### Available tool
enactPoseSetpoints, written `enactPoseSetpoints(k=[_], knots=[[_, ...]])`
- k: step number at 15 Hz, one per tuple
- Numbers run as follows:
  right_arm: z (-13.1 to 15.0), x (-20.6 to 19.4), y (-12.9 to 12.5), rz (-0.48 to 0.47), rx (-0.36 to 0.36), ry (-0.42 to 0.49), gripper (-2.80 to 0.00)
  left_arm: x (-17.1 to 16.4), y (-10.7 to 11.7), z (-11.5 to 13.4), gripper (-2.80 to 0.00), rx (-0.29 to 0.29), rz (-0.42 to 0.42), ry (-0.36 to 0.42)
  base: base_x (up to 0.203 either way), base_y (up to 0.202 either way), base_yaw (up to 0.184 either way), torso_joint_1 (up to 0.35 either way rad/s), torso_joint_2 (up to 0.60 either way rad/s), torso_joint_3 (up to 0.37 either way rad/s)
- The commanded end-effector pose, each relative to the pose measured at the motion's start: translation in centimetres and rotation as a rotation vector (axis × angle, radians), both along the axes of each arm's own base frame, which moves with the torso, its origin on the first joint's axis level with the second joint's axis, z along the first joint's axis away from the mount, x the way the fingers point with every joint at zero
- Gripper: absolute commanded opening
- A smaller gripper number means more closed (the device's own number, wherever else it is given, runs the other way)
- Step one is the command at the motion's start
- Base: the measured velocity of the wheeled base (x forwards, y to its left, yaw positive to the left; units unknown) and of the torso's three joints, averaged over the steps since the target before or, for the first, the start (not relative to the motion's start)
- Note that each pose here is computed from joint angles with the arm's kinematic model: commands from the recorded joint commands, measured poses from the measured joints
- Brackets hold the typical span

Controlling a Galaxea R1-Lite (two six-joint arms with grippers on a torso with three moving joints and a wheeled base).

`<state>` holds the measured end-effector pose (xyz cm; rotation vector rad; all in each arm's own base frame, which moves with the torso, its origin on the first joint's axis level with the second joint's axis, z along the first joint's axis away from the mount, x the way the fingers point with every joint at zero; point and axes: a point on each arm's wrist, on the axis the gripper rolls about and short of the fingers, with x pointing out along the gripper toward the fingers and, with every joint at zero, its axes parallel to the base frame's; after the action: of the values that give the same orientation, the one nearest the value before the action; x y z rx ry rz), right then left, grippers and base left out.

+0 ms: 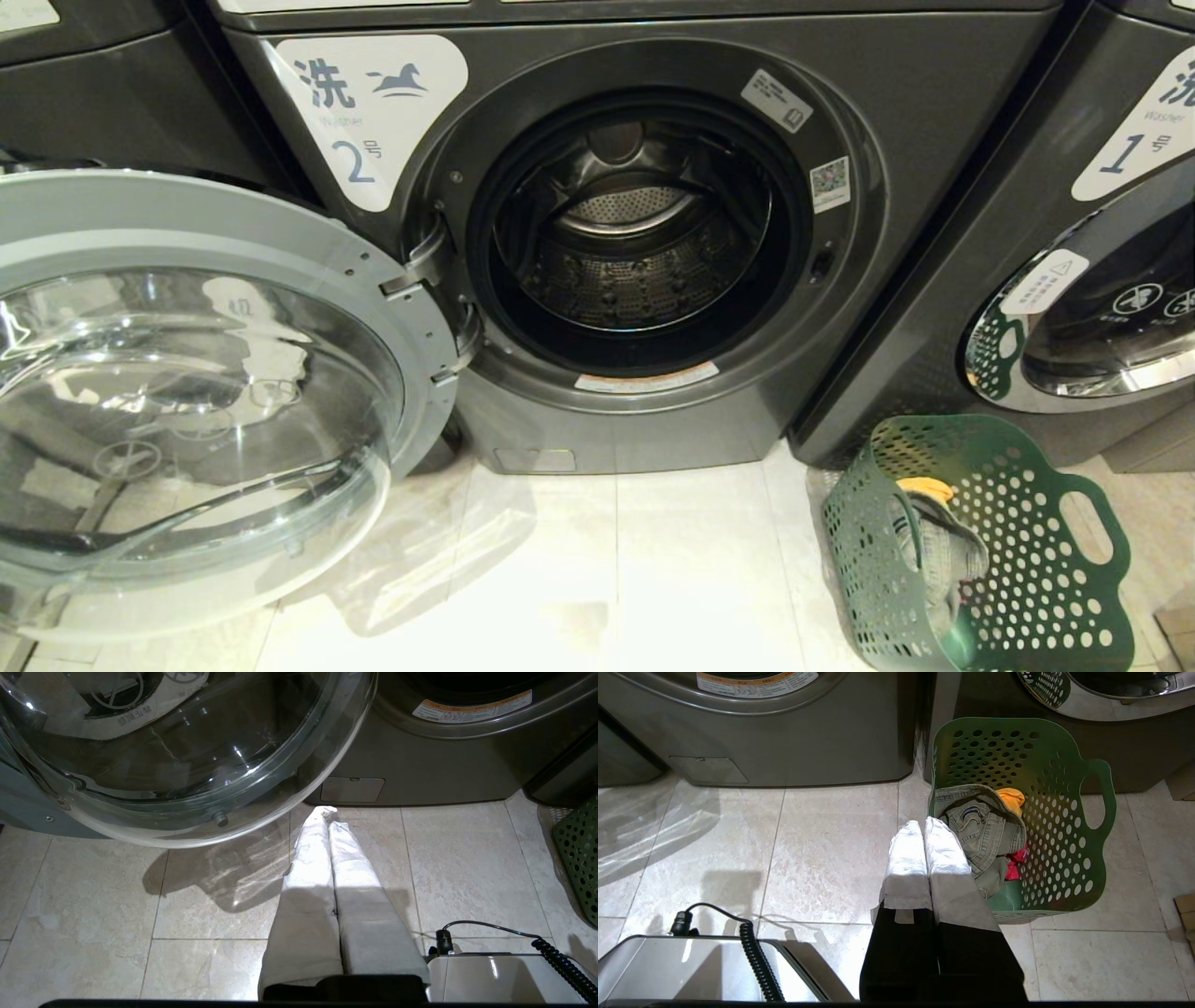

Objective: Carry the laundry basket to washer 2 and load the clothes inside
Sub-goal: Place the clothes into the washing machine

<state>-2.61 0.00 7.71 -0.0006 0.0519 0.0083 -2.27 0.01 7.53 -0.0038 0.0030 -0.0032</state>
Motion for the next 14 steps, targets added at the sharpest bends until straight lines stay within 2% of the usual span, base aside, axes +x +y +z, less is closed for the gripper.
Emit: enactPoseSetpoints(k=[1,8,14], knots=[[0.0,0.01,0.0,0.001,0.0,0.002,-2.8,0.01,0.0,0.01,-2.8,-0.001,0.002,0.002,0.0,0.0,0.0,0.0,0.0,0.0],[0.0,0.01,0.0,0.001,0.005,0.002,-2.8,0.0,0.0,0.0,-2.8,-0.001,0.002,0.0,0.0,0.0,0.0,0.001,0.0,-0.007],[0.0,0.0,0.0,0.001,0.005,0.001,-2.8,0.01,0.0,0.01,-2.8,-0.001,0.002,0.002,0.0,0.0,0.0,0.004,0.0,-0.167]])
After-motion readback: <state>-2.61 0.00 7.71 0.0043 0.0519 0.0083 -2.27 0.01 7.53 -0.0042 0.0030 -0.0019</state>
